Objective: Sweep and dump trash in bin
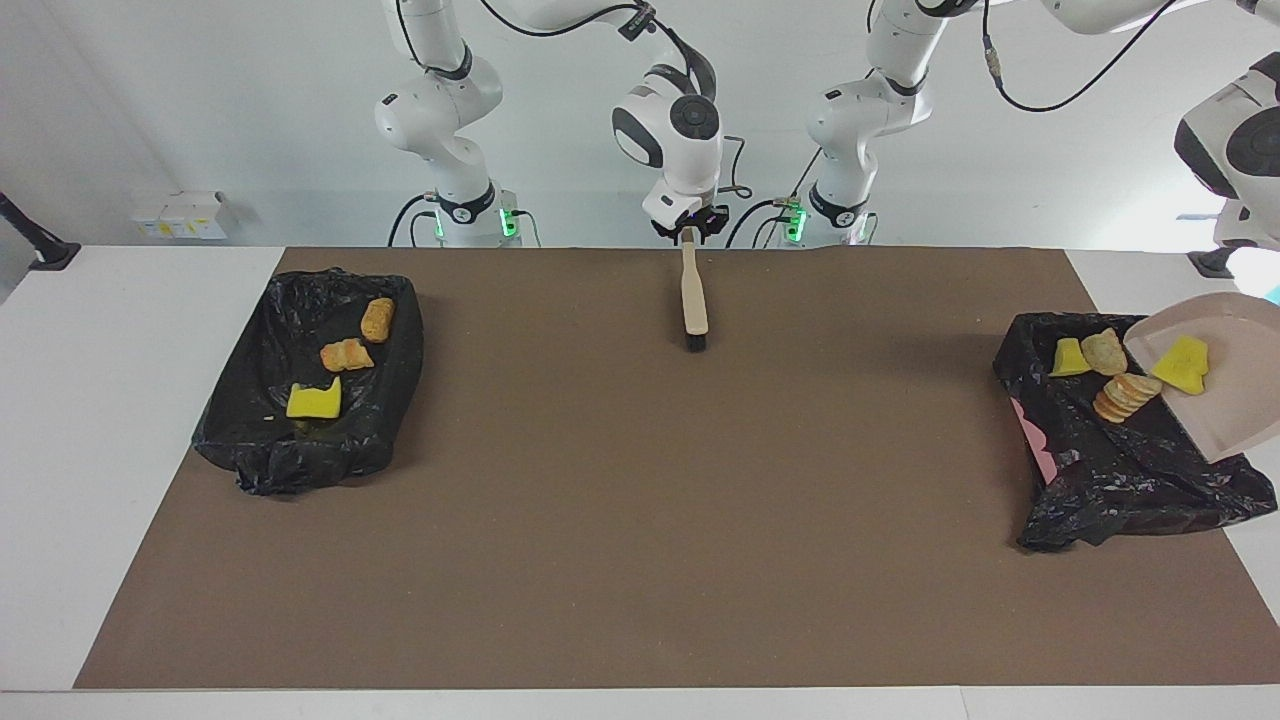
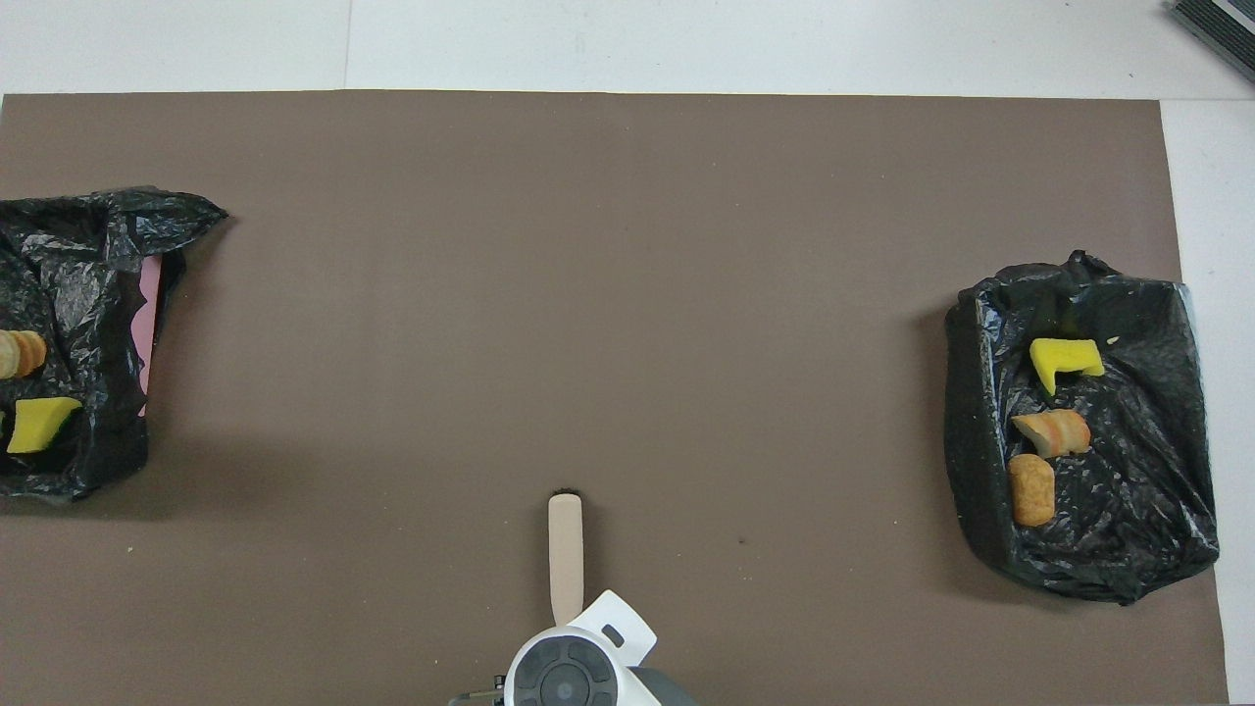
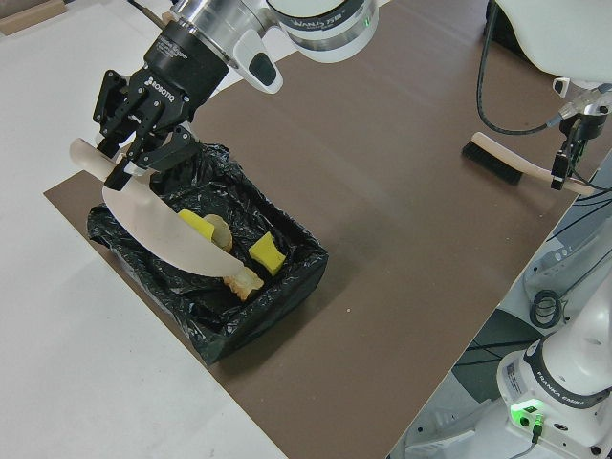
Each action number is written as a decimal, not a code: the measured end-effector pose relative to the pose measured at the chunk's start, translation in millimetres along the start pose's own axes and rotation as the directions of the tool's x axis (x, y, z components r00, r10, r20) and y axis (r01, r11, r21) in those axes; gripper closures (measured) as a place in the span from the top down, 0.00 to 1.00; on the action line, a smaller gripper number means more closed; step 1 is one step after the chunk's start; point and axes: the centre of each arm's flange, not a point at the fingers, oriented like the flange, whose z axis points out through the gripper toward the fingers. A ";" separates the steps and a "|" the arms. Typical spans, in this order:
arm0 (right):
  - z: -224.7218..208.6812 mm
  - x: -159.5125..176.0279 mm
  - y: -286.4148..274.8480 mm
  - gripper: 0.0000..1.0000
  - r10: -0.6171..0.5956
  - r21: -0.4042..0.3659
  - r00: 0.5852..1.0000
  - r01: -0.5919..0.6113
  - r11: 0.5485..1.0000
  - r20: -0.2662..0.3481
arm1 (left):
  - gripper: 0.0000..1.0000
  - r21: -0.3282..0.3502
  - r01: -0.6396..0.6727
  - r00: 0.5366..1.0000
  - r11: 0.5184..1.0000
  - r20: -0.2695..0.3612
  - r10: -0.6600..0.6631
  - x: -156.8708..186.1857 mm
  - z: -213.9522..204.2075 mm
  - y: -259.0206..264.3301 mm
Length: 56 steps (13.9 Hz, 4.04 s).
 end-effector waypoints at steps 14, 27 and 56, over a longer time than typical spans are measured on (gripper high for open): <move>-262.4 119.8 165.1 1.00 0.176 0.108 0.979 -0.165 0.980 -0.103 | 0.32 -0.083 0.037 0.976 0.996 0.215 -0.019 10.5 -120.1 -8.7; -381.0 167.4 284.4 1.00 0.158 -0.032 0.942 -0.175 0.984 -0.297 | 0.32 -0.279 0.229 0.931 0.933 -0.218 -0.294 116.4 -187.6 7.3; -399.8 173.5 358.3 1.00 0.125 -0.055 0.955 -0.145 0.988 -0.268 | 0.75 -0.853 0.511 0.204 0.106 0.000 -0.979 495.8 -402.0 61.1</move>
